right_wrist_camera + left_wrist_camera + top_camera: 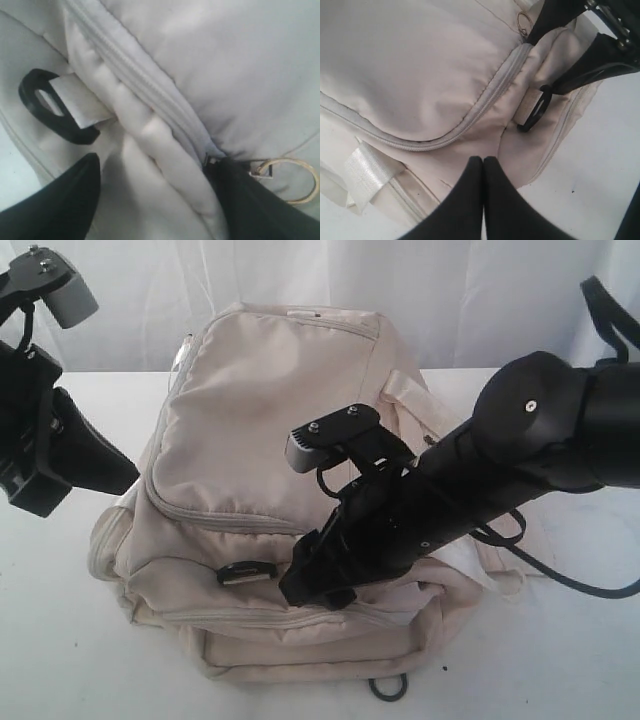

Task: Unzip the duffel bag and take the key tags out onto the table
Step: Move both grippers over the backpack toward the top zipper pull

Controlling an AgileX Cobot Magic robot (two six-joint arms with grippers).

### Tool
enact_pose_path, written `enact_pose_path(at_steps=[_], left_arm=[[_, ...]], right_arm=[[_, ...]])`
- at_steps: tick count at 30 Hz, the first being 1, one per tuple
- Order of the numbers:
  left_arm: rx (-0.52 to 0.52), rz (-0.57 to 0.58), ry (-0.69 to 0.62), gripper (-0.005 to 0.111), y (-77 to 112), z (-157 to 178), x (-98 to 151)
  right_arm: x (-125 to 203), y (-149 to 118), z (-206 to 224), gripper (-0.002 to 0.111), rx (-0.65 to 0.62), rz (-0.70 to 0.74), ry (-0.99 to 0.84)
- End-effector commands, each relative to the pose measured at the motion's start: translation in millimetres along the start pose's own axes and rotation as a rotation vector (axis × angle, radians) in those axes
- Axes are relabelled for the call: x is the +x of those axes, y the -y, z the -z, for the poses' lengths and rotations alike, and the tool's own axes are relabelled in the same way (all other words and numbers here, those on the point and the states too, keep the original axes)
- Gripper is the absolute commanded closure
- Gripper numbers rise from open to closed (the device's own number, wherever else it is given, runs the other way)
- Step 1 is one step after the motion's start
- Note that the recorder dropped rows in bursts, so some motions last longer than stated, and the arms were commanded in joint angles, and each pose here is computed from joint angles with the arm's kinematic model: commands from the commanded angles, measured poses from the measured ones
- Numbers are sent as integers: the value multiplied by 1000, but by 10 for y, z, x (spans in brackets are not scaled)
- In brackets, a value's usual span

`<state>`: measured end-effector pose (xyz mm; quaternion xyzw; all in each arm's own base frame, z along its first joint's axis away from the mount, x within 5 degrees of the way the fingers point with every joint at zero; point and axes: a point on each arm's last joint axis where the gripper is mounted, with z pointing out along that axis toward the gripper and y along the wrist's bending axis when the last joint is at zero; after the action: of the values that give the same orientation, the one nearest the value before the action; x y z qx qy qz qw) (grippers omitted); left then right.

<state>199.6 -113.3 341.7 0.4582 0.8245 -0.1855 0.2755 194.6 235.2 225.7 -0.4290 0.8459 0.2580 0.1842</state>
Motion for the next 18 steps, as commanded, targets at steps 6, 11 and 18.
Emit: enact_pose_path(at_steps=[6,11,18], left_arm=[[17,-7,11,107,25,11,-22],[15,-9,9,107,24,11,-21],[13,-10,7,107,22,11,-19]], right_arm=[[-85,-216,94,46,-160,13,-63],[-146,-280,161,46,-213,23,-81],[16,-227,-33,46,-204,3,-159]])
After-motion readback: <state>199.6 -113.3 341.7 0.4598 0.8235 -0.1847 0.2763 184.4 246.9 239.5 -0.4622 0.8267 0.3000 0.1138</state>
